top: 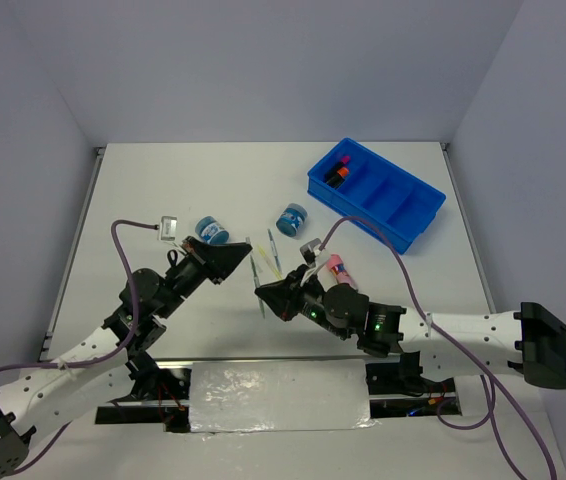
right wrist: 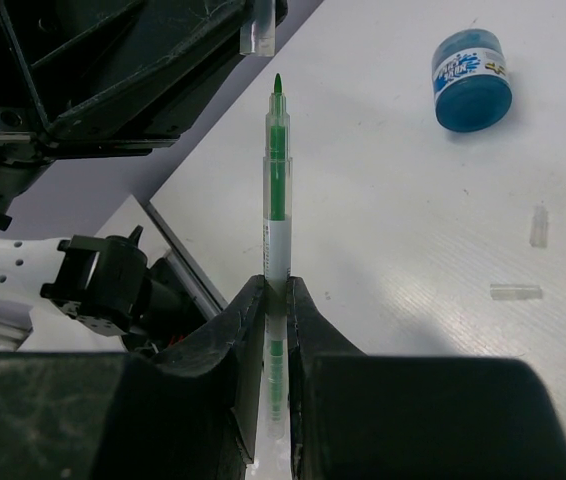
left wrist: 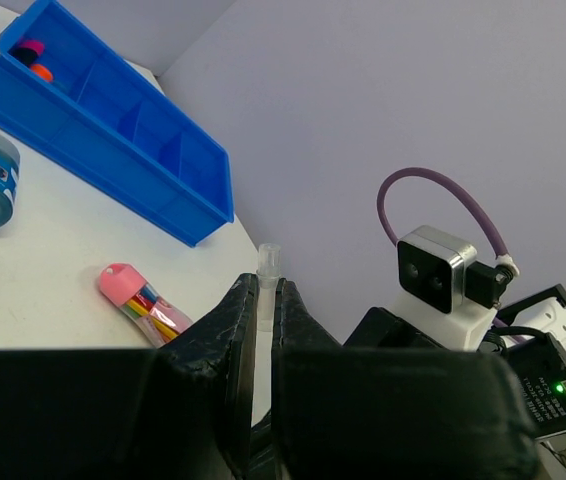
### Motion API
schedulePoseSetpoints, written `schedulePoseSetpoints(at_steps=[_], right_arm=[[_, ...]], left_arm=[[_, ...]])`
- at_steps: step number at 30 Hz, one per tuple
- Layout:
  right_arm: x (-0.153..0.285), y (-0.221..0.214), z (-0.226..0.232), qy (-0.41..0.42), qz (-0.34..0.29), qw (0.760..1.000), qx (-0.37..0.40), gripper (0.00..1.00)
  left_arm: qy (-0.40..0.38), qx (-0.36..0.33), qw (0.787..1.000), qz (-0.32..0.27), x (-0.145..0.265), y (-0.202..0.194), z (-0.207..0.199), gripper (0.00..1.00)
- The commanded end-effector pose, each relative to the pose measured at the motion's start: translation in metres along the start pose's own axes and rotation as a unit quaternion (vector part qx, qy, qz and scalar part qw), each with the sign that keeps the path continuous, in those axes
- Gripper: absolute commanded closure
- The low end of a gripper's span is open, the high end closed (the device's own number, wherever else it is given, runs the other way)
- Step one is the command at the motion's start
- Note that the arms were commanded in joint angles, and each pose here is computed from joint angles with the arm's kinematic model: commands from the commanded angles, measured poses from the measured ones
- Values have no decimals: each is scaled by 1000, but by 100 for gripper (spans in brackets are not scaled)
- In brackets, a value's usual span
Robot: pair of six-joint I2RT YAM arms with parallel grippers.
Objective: Sort the stationery into containers
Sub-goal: Close the pen cap on the pen.
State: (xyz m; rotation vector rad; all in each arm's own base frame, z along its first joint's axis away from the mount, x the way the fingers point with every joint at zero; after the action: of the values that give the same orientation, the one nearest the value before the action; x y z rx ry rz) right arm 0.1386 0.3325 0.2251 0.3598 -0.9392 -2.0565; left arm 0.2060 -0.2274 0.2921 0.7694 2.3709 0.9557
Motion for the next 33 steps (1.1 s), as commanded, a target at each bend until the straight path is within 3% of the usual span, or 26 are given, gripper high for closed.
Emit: schedulePoseSetpoints(at_steps=[1, 33], right_arm=[[-4, 20, 16, 13, -26, 999, -12, 100], [-9, 35, 18, 10, -37, 999, -16, 100]], left_arm=[[-23, -18, 999, -26, 1, 11, -10, 100], [-33, -21, 999, -11, 1, -2, -5, 100]])
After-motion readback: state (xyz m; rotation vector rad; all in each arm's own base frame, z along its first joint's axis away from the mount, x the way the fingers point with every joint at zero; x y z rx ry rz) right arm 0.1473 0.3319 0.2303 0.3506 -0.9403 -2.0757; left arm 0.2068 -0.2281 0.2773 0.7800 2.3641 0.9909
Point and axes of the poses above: each gripper's point midway between its finger pads, its own x axis back along the fingers, its own z axis along the line the jaws close on, y = z × x, the point moved 1 cm from there along x, back along the fingers, and after that the axes turned 11 degrees about -x, right-handed, at the moved point
